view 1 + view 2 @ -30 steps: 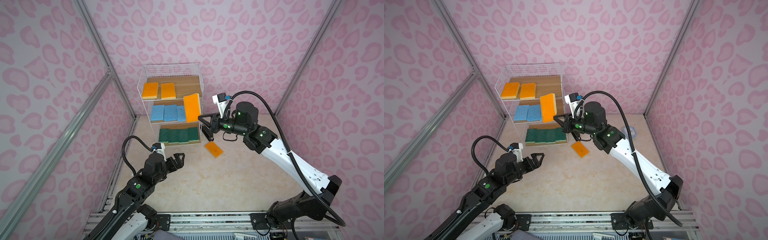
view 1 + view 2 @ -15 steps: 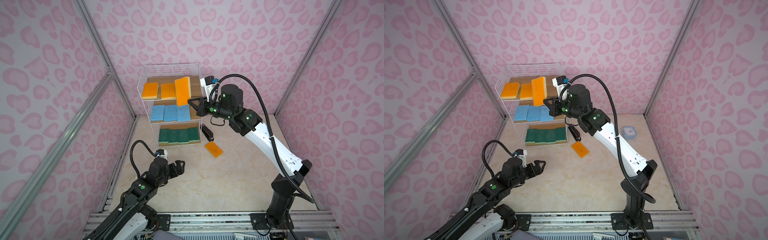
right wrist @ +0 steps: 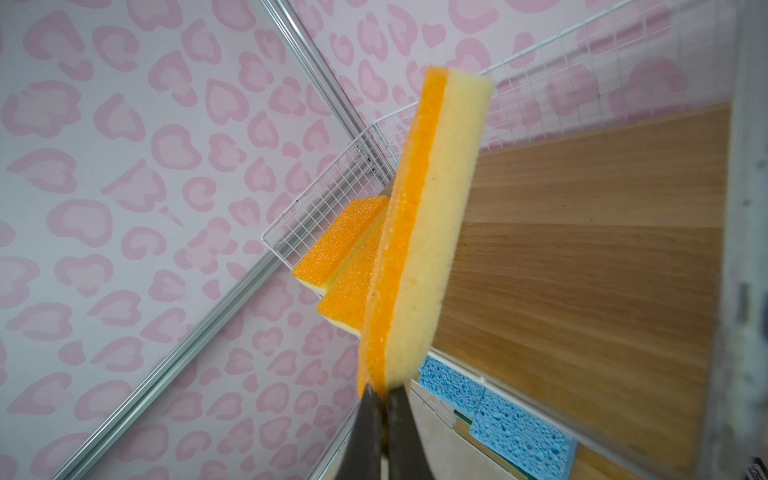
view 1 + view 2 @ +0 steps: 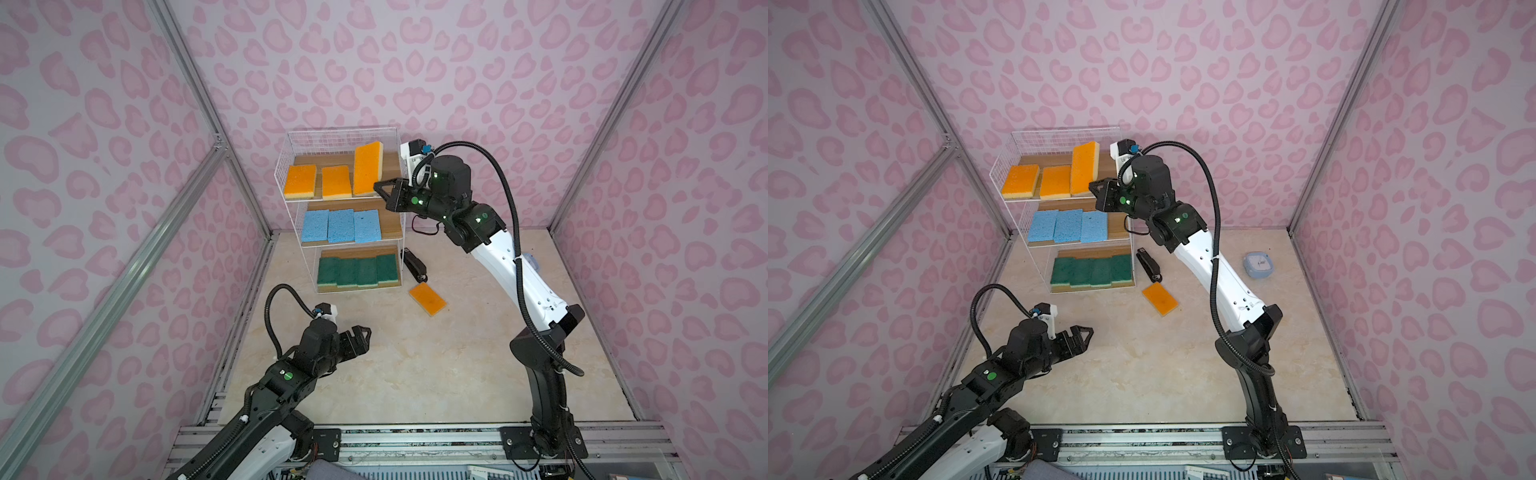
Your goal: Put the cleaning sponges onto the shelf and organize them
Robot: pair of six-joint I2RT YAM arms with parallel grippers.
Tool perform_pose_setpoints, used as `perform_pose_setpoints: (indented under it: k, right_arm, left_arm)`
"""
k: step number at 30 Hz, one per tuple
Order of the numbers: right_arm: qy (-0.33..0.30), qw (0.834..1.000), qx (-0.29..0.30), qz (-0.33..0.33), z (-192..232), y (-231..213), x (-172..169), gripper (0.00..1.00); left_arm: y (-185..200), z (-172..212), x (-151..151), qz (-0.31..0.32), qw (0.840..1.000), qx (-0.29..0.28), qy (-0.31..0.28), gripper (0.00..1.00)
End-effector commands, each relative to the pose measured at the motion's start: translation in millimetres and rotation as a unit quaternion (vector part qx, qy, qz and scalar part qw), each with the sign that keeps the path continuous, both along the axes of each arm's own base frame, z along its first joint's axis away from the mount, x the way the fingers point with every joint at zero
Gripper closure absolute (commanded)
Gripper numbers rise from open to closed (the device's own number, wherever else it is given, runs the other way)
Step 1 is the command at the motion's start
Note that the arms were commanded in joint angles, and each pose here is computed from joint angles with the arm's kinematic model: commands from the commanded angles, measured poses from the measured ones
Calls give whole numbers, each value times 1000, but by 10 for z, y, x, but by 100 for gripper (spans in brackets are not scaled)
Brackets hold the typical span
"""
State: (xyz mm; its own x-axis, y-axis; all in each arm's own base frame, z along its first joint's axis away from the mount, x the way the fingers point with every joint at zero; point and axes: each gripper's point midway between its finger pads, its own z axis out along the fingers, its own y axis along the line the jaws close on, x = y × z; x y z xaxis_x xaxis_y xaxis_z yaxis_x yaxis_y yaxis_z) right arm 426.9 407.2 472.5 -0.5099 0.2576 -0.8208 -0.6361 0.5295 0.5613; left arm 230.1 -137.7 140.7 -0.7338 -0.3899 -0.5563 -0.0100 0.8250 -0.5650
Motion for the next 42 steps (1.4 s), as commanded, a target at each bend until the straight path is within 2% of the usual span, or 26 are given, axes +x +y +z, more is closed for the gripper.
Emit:
perform_pose_setpoints:
  k: [1,9,13,15,18,21,33,39,42]
  right_arm:
    - [11,1000,21,19,-12,78,18,98]
    - [24,999,27,29,-105,140,118,95]
    - [26,998,37,38,-111,163,146,90]
    - [28,998,40,40,-112,163,161,84]
    - [27,998,40,38,-110,155,173,70]
    - [26,998,37,35,-106,141,170,59]
    - [16,1000,19,12,-151,34,108,27]
    - [16,1000,20,6,-156,6,98,26]
    - [20,999,23,9,-174,24,98,32]
  left_arm:
    - [-37,58,37,-7,1000,-5,-15,6]
    - [-26,16,32,-8,1000,3,-8,5]
    - [-21,29,30,-7,1000,2,-11,5]
    - [-22,38,32,-7,1000,2,-11,5]
    - [-24,34,27,-7,1000,1,-9,5]
    - [-20,45,29,-6,1000,1,-10,5]
    - [-19,54,18,-5,1000,-2,-10,5]
    - [-15,63,14,-4,1000,-4,-11,5]
    - [-11,64,14,-3,1000,-5,-11,5]
